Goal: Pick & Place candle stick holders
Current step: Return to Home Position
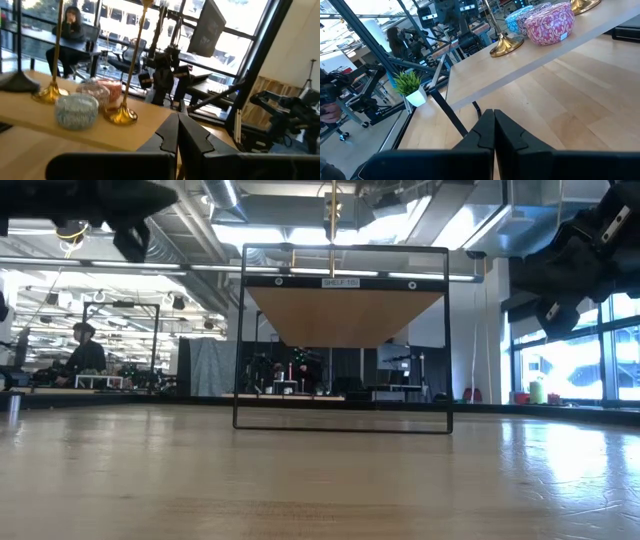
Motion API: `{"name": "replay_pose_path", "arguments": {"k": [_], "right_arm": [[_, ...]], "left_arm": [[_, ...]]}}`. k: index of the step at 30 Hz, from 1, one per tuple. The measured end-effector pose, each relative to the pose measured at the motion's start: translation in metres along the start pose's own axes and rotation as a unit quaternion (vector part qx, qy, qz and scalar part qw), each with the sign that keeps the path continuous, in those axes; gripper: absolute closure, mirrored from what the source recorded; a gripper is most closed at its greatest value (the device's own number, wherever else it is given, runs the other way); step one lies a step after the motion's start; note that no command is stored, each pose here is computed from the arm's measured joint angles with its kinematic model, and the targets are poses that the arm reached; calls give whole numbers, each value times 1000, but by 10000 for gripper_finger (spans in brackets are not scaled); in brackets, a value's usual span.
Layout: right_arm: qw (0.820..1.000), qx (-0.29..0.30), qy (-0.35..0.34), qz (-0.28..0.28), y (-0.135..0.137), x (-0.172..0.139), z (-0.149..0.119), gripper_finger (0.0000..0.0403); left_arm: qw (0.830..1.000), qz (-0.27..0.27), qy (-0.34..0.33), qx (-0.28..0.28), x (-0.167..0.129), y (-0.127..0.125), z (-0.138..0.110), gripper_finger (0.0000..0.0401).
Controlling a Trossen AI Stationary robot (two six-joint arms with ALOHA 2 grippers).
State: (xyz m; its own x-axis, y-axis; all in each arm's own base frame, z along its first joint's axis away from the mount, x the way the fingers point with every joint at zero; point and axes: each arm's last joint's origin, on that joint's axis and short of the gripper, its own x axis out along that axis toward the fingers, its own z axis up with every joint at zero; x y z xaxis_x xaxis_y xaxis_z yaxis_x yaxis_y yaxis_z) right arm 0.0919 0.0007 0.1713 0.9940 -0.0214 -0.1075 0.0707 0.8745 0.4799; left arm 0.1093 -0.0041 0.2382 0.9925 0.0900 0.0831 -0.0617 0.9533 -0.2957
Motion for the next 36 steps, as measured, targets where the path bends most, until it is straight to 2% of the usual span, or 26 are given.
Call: {"name": "replay_pose_path", "arguments": {"k": [16,25,36], "right_arm": [[1000,0,0,0,0,0,0,402],[1000,0,0,0,0,0,0,402],[1000,0,0,0,0,0,0,402]], "left_arm": [[999,-13,-24,-26,-10,13,-39,400],[1000,-6,26,12,-10,15,-49,400],[995,24,94,25,-12,20,-63,400]]}}
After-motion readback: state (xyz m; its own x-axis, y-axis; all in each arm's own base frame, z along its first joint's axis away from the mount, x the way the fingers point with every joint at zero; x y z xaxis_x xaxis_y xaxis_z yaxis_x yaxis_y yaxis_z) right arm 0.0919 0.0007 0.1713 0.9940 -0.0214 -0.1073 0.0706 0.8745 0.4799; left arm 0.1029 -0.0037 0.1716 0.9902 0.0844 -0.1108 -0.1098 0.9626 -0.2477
